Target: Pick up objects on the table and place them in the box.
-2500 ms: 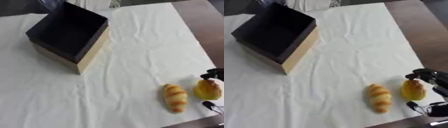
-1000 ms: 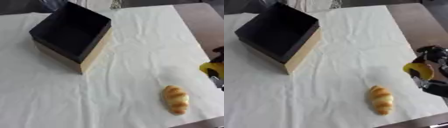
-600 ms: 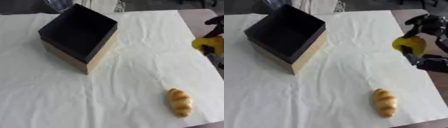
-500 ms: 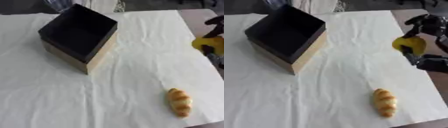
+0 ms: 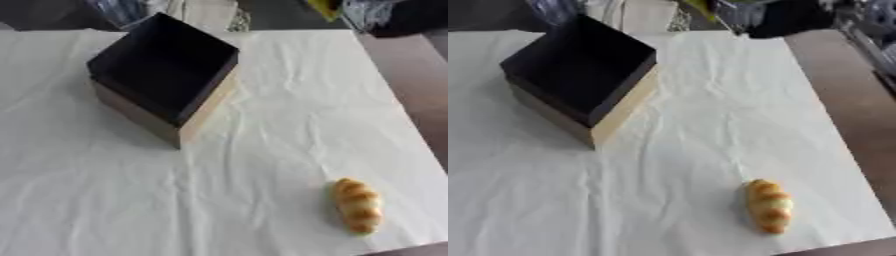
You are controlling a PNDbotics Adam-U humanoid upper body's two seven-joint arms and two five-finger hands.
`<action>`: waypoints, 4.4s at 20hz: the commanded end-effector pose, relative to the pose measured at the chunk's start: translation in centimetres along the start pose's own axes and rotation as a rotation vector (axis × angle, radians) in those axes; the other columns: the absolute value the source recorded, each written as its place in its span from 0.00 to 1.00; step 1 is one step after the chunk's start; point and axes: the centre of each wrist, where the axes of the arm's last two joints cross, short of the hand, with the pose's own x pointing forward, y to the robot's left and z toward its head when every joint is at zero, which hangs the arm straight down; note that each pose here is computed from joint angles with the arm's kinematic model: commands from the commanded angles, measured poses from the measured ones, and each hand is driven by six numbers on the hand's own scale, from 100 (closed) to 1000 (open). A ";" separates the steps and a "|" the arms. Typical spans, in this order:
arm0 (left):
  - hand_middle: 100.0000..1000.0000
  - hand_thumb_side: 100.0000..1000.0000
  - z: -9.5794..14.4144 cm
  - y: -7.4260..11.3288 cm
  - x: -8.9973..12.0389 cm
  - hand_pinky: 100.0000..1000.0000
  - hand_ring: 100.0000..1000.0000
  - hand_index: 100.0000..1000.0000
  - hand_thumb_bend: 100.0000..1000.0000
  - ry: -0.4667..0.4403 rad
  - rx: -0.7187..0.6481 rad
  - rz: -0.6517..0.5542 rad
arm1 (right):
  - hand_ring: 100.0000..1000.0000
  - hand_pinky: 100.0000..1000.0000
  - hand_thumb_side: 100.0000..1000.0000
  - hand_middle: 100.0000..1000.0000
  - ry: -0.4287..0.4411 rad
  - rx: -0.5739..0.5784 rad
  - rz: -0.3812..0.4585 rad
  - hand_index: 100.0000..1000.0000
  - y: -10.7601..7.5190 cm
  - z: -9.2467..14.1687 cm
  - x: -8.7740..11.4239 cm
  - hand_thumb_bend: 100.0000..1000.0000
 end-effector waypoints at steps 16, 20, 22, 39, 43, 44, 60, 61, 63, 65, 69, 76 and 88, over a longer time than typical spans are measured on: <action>0.68 0.50 -3.9 -1.6 1.8 0.79 0.74 0.92 0.13 -0.145 -0.028 0.112 | 0.76 0.79 0.02 0.36 0.124 0.136 -0.111 0.48 6.6 -5.2 -10.1 0.00; 0.68 0.49 -4.0 -1.7 1.9 0.79 0.74 0.92 0.13 -0.147 -0.027 0.120 | 0.77 0.80 0.04 0.37 0.149 0.187 -0.134 0.49 7.8 -5.0 -10.9 0.00; 0.68 0.50 -4.0 -1.7 1.9 0.79 0.74 0.92 0.13 -0.147 -0.025 0.121 | 0.79 0.81 0.05 0.40 0.162 0.218 -0.132 0.52 8.3 -4.8 -11.3 0.00; 0.68 0.50 -3.4 -1.7 1.7 0.79 0.74 0.92 0.13 -0.123 -0.029 0.118 | 1.00 0.93 0.18 0.81 0.194 0.396 0.223 0.92 7.3 -2.8 -11.9 0.47; 0.68 0.49 -3.3 -1.7 1.7 0.79 0.74 0.92 0.13 -0.119 -0.032 0.118 | 1.00 0.91 0.13 0.79 0.198 0.364 0.237 0.90 6.6 -2.6 -11.8 0.47; 0.68 0.50 -3.3 -1.7 1.6 0.79 0.74 0.92 0.13 -0.117 -0.032 0.116 | 1.00 0.91 0.12 0.78 0.193 0.339 0.234 0.90 6.2 -2.5 -11.6 0.44; 0.67 0.50 -2.4 -0.8 1.1 0.79 0.74 0.92 0.13 -0.078 -0.020 0.058 | 0.94 0.85 0.06 0.77 0.083 0.156 0.224 0.88 -1.3 5.6 1.5 0.40; 0.67 0.50 -2.3 -0.7 1.1 0.79 0.74 0.92 0.13 -0.077 -0.020 0.056 | 0.94 0.85 0.09 0.77 0.079 0.202 0.243 0.88 -0.7 6.7 1.3 0.41; 0.68 0.50 -2.2 -0.6 1.0 0.79 0.74 0.92 0.12 -0.071 -0.020 0.048 | 0.93 0.84 0.14 0.78 0.060 0.285 0.280 0.88 0.5 8.8 0.9 0.41; 0.68 0.50 -2.0 -0.4 1.0 0.79 0.74 0.92 0.12 -0.065 -0.017 0.039 | 0.93 0.84 0.17 0.78 0.050 0.351 0.303 0.88 1.8 10.7 0.6 0.42; 0.68 0.51 -1.6 -0.1 0.8 0.79 0.74 0.92 0.11 -0.051 -0.017 0.020 | 0.92 0.84 0.20 0.77 0.008 0.418 0.328 0.88 3.9 13.7 0.5 0.43; 0.68 0.52 -0.8 0.5 0.5 0.79 0.74 0.92 0.10 -0.028 -0.026 -0.014 | 0.92 0.84 0.23 0.76 0.034 0.469 0.311 0.88 6.7 17.8 1.1 0.46; 0.68 0.53 -0.2 1.0 0.3 0.79 0.74 0.92 0.09 0.000 -0.037 -0.046 | 0.94 0.87 0.33 0.68 0.110 0.519 0.190 0.88 8.7 22.0 2.4 0.36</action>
